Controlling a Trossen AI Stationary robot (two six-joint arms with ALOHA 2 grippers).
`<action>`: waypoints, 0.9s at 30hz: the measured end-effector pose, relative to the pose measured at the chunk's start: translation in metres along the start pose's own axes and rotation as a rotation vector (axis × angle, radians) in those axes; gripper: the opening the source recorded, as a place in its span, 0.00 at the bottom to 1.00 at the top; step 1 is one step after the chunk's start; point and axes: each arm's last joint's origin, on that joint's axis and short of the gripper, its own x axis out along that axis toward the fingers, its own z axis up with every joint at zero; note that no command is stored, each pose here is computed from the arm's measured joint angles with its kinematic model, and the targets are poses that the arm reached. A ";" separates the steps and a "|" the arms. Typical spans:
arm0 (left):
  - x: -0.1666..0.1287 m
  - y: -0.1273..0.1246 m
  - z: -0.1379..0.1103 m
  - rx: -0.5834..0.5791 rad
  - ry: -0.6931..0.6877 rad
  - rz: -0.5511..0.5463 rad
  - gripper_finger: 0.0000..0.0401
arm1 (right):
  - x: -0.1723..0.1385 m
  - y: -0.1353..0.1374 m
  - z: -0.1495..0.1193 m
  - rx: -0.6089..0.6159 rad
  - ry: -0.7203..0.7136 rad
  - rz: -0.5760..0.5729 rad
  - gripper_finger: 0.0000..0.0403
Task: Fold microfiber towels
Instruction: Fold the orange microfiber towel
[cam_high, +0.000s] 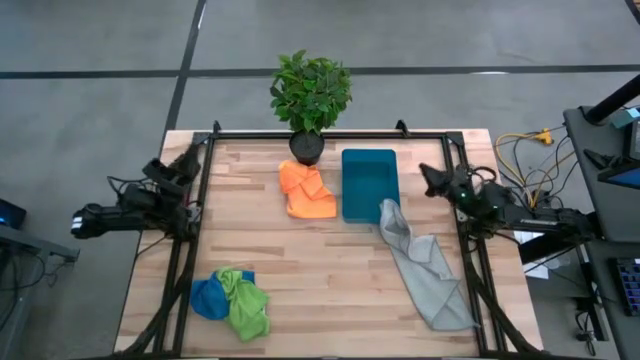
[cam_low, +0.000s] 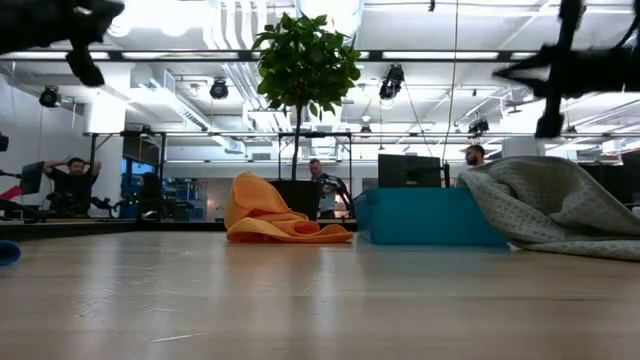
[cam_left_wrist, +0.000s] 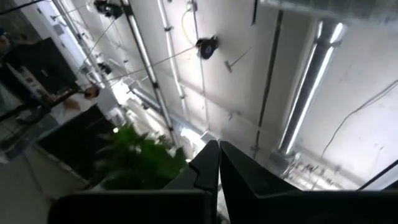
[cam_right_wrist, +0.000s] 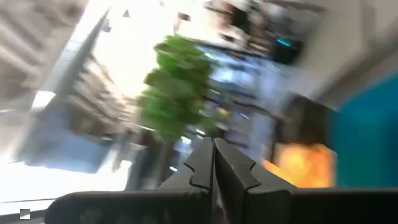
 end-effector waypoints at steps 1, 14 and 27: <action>0.002 -0.003 0.002 -0.004 -0.002 -0.008 0.00 | 0.000 0.006 0.002 -0.024 -0.025 0.054 0.02; 0.061 -0.066 0.024 0.300 0.040 -0.221 0.00 | 0.006 0.088 0.033 -0.409 -0.383 0.408 0.02; 0.113 -0.103 0.012 0.892 0.804 -0.087 0.00 | 0.078 0.155 0.016 -1.009 -0.137 0.110 0.02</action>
